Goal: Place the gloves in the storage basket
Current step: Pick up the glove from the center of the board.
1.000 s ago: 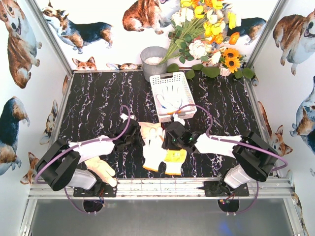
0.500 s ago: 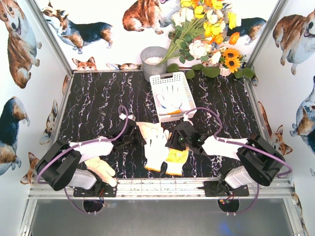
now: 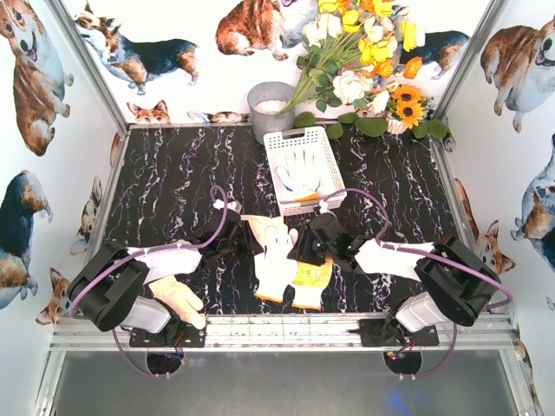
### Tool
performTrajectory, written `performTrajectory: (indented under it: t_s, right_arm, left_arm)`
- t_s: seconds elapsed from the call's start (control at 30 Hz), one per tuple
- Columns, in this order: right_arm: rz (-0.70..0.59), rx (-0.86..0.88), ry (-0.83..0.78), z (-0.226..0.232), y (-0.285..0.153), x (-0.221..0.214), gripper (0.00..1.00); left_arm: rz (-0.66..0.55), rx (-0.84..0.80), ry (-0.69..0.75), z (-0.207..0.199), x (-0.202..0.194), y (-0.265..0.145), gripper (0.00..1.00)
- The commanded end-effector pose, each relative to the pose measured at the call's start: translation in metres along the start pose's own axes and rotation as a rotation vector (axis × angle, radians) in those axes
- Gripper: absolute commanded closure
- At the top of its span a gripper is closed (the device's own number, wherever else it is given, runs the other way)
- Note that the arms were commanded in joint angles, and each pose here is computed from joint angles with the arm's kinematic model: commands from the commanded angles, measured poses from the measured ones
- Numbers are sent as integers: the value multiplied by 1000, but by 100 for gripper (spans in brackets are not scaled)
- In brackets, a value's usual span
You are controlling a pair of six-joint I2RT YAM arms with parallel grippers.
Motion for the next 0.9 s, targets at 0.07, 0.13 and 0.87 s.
performTrajectory:
  t_s: [0.07, 0.13, 0.87]
  right_arm:
    - [-36, 86, -71, 31, 8, 15, 65]
    - [-31, 87, -84, 33, 12, 15, 69]
    - [-77, 64, -171, 47, 10, 33, 86]
  left_arm:
    - [30, 18, -16, 9, -7, 8, 70]
    - [22, 15, -20, 9, -7, 9, 72]
    - [-37, -19, -13, 6, -1, 3, 95]
Point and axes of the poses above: each gripper's point midway between its finger pads, its own y axis out along the fingers, its own z axis along the line the jaws close on, x = y × z, the point moved 2 cm from there along -y, back along the fingers, and after that the axes turned 8 degrees about y, right-handed, at the moved point
